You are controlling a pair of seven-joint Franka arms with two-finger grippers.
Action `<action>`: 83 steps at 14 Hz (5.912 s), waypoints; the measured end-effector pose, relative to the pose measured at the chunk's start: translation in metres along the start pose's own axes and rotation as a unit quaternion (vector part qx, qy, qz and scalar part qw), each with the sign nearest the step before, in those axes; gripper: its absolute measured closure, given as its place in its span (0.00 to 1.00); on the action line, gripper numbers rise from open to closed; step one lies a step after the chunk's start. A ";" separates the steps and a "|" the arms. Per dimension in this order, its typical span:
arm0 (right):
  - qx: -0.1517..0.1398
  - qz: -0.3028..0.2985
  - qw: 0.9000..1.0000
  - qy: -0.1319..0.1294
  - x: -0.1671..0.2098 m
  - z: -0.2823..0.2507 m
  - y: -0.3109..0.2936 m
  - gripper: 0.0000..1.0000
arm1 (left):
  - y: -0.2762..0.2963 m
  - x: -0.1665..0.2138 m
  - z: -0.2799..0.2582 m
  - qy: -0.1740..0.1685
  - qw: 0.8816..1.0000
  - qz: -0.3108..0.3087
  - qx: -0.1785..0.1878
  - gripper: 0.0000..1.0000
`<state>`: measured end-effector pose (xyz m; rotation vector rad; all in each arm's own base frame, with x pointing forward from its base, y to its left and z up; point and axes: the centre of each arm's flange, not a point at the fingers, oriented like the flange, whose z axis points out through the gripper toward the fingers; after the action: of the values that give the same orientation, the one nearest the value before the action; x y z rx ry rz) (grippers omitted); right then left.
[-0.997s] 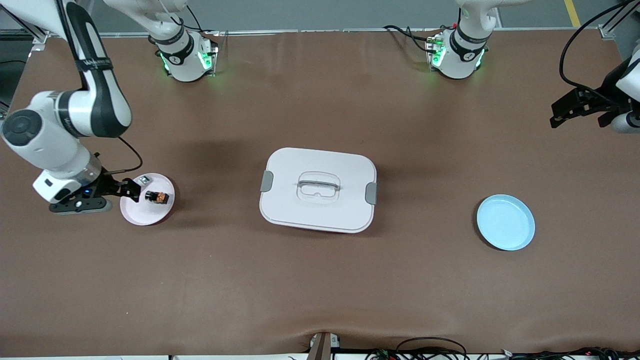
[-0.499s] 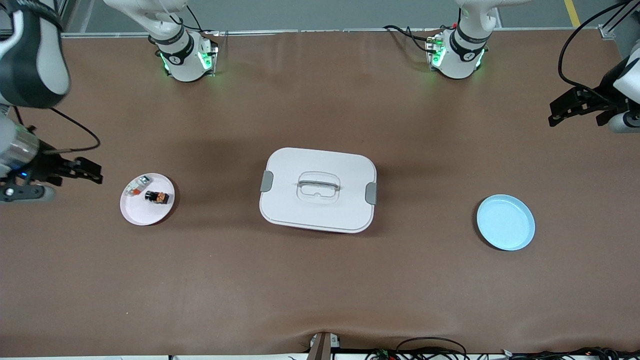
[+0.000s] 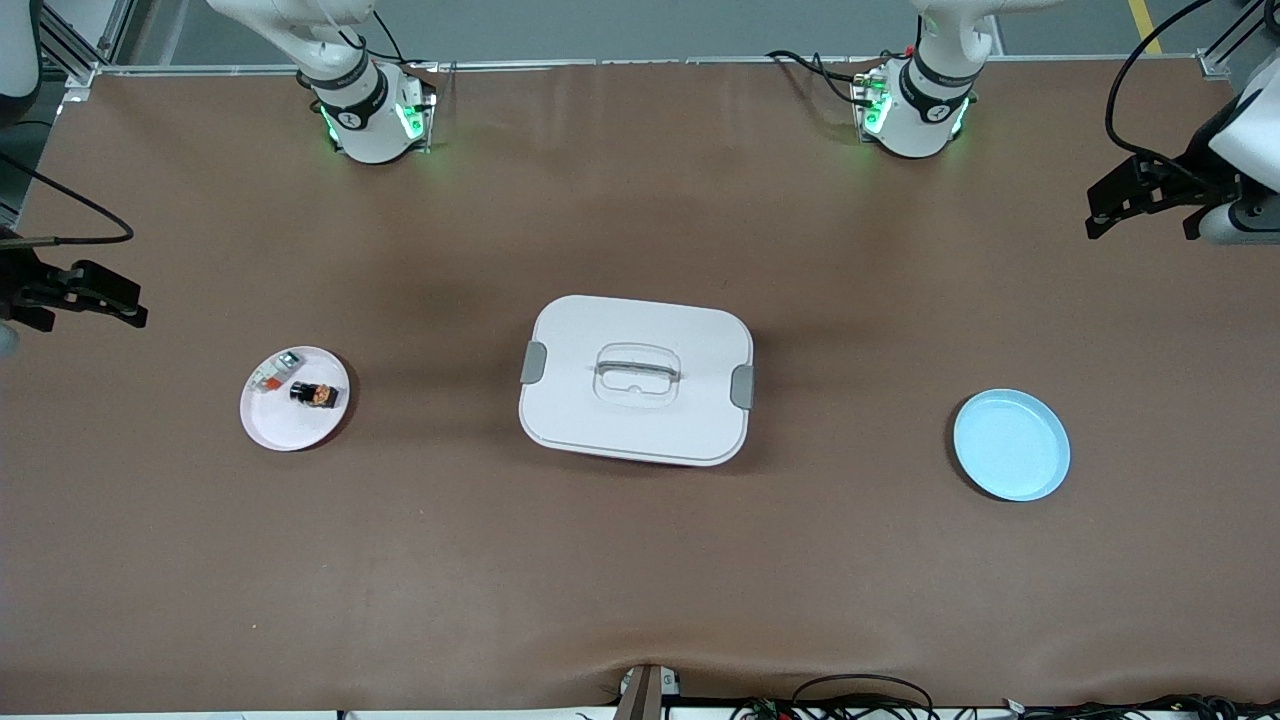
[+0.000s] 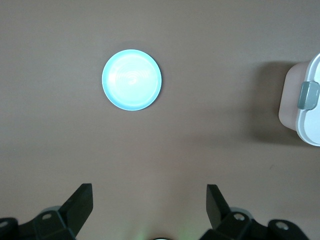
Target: Transfer orange switch to right arm and place
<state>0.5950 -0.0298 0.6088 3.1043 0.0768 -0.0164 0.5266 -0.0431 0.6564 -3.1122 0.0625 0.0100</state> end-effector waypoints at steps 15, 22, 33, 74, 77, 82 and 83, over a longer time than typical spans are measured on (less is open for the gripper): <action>0.021 -0.021 1.000 0.007 0.005 -0.004 -0.029 0.00 | -0.011 -0.004 -0.002 -0.006 1.000 -0.011 0.000 0.00; 0.020 -0.031 0.999 0.016 0.006 -0.013 -0.041 0.00 | -0.011 -0.005 -0.002 -0.007 1.000 -0.010 0.000 0.00; 0.017 -0.019 0.999 0.039 0.010 -0.023 -0.028 0.00 | -0.007 -0.007 -0.003 -0.009 1.000 -0.007 0.001 0.00; 0.016 0.015 0.999 0.034 -0.027 -0.020 -0.014 0.00 | -0.004 -0.018 -0.018 0.001 1.000 0.005 0.003 0.00; 0.016 0.016 0.999 0.034 -0.027 -0.021 -0.014 0.00 | -0.001 -0.018 -0.018 0.001 1.000 0.007 0.001 0.00; 0.016 0.016 0.999 0.034 -0.028 -0.021 -0.014 0.00 | 0.012 -0.020 -0.018 -0.004 1.000 0.019 -0.002 0.00; 0.016 0.016 0.999 0.034 -0.028 -0.021 -0.014 0.00 | 0.013 -0.021 -0.017 -0.005 1.000 0.020 -0.001 0.00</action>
<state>0.5670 -0.0168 0.6298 3.1372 0.0299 0.0912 0.5055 -0.0562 0.6736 -3.1131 0.1248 0.0270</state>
